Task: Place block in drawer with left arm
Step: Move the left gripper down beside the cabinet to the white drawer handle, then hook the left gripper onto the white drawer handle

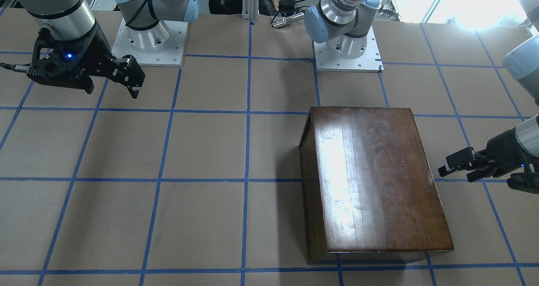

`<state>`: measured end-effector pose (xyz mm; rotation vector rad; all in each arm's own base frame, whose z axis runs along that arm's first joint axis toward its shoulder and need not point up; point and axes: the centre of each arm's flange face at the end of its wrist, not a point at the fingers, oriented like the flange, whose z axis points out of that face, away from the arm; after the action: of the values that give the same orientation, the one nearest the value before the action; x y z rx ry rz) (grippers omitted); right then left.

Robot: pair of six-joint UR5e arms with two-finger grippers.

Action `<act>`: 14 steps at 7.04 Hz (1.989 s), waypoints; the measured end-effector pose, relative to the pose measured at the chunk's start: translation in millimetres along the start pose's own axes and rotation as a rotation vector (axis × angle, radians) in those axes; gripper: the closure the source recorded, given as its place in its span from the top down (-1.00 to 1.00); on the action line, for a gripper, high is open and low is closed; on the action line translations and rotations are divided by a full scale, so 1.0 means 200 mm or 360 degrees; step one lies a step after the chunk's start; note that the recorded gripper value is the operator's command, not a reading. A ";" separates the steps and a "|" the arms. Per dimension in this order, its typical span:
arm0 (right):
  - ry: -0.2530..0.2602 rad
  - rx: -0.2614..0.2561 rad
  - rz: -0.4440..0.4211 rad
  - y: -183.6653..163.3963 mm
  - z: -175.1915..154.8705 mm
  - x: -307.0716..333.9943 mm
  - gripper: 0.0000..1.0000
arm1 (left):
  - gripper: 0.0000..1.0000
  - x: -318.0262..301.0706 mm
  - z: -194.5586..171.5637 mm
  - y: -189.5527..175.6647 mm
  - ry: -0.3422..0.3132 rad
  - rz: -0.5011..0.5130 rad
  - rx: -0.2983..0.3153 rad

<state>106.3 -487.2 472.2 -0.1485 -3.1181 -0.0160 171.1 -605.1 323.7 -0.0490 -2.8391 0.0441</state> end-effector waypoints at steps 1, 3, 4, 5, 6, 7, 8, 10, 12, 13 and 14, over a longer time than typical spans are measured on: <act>0.0000 0.0000 0.0000 0.00 0.00 0.00 1.00 | 1.00 -0.01 0.04 0.00 0.0031 -0.0007 -0.0005; 0.0000 0.0000 0.0000 0.00 0.00 0.00 1.00 | 1.00 -0.03 0.11 -0.02 0.0078 -0.0018 -0.0020; 0.0000 0.0000 0.0000 0.00 0.00 0.00 1.00 | 1.00 -0.04 0.14 -0.02 0.0089 -0.0027 -0.0034; 0.0000 0.0000 0.0000 0.00 0.00 0.00 1.00 | 1.00 -0.05 0.18 -0.02 0.0101 -0.0037 -0.0048; 0.0000 0.0000 0.0000 0.00 0.00 0.00 1.00 | 1.00 -0.06 0.20 -0.03 0.0111 -0.0043 -0.0058; 0.0000 0.0000 0.0000 0.00 0.00 0.00 1.00 | 1.00 -0.07 0.22 -0.03 0.0117 -0.0046 -0.0065; 0.0000 0.0000 0.0000 0.00 0.00 0.00 1.00 | 1.00 -0.07 0.23 -0.03 0.0120 -0.0047 -0.0070; 0.0000 0.0000 0.0000 0.00 0.00 0.00 1.00 | 1.00 -0.08 0.24 -0.02 0.0123 -0.0048 -0.0078; 0.0000 0.0000 0.0000 0.00 0.00 0.00 1.00 | 1.00 -0.08 0.24 -0.03 0.0116 -0.0039 -0.0080; 0.0000 0.0000 0.0000 0.00 0.00 0.00 1.00 | 1.00 -0.08 0.24 -0.03 0.0112 -0.0033 -0.0078; 0.0000 0.0000 0.0000 0.00 0.00 0.00 1.00 | 1.00 -0.08 0.23 -0.03 0.0107 -0.0028 -0.0076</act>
<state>106.3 -487.2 472.2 -0.1484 -3.1181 -0.0160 173.0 -613.8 274.5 -0.0347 -2.7732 -0.0283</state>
